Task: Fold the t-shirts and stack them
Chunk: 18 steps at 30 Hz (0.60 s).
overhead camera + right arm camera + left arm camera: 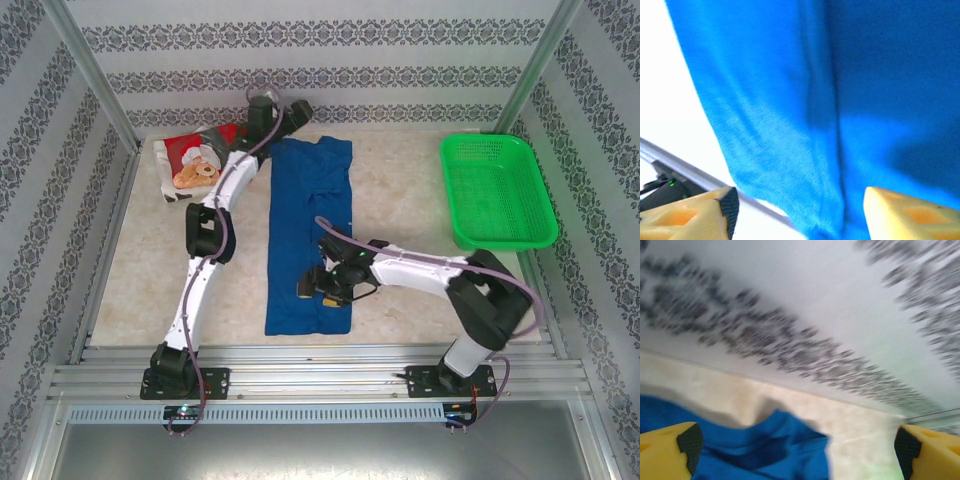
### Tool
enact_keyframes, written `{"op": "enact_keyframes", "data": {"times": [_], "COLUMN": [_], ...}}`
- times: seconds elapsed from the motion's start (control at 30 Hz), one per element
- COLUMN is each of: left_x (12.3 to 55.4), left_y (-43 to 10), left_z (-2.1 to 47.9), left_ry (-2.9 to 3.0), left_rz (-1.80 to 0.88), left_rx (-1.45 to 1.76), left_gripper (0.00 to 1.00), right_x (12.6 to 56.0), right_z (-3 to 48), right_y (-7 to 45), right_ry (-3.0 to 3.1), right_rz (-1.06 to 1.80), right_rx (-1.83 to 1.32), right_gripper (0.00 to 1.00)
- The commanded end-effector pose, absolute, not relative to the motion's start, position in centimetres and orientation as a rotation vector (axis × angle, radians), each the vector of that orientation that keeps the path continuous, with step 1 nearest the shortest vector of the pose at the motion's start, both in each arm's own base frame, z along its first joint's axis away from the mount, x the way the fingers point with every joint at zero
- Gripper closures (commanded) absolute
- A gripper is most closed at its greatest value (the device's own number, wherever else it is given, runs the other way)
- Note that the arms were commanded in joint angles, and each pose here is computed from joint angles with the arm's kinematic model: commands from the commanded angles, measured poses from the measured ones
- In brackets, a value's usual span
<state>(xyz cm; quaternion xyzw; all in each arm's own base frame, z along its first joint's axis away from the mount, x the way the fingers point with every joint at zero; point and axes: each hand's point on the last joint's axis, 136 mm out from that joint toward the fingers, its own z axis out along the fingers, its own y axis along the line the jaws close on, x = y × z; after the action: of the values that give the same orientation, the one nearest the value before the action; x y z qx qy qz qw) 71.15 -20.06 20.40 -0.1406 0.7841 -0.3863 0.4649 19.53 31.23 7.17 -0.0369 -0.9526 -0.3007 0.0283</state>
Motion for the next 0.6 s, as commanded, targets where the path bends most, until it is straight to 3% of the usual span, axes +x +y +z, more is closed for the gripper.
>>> {"op": "enact_keyframes", "data": {"times": [0.0,0.17,0.3,0.43,0.57], "left_x": [63.6,50.4,37.3,26.2,18.8], "left_y": [-20.6,-17.8,-14.9,-15.3,-14.4], "left_z": [34.3,33.1,26.9,19.1,13.1], "left_ry": [1.925,2.164,2.422,2.632,2.698], "left_rz": [-1.021,-0.861,-0.726,-0.848,-0.913], "left_rx": [-0.169,-0.248,-0.339,-0.410,-0.474], "left_gripper": [0.00,0.01,0.08,0.17,0.28], "right_x": [19.4,17.3,15.6,14.1,13.7], "right_z": [13.2,15.0,14.0,11.6,9.1], "right_y": [29.5,23.1,20.9,20.1,20.2], "right_ry": [-3.046,-3.076,-3.036,-3.029,-3.015], "right_rz": [-0.995,-0.987,-0.995,-0.911,-0.958], "right_rx": [-0.054,-0.228,-0.303,-0.299,-0.363], "right_gripper": [0.28,0.20,0.21,0.26,0.33]}}
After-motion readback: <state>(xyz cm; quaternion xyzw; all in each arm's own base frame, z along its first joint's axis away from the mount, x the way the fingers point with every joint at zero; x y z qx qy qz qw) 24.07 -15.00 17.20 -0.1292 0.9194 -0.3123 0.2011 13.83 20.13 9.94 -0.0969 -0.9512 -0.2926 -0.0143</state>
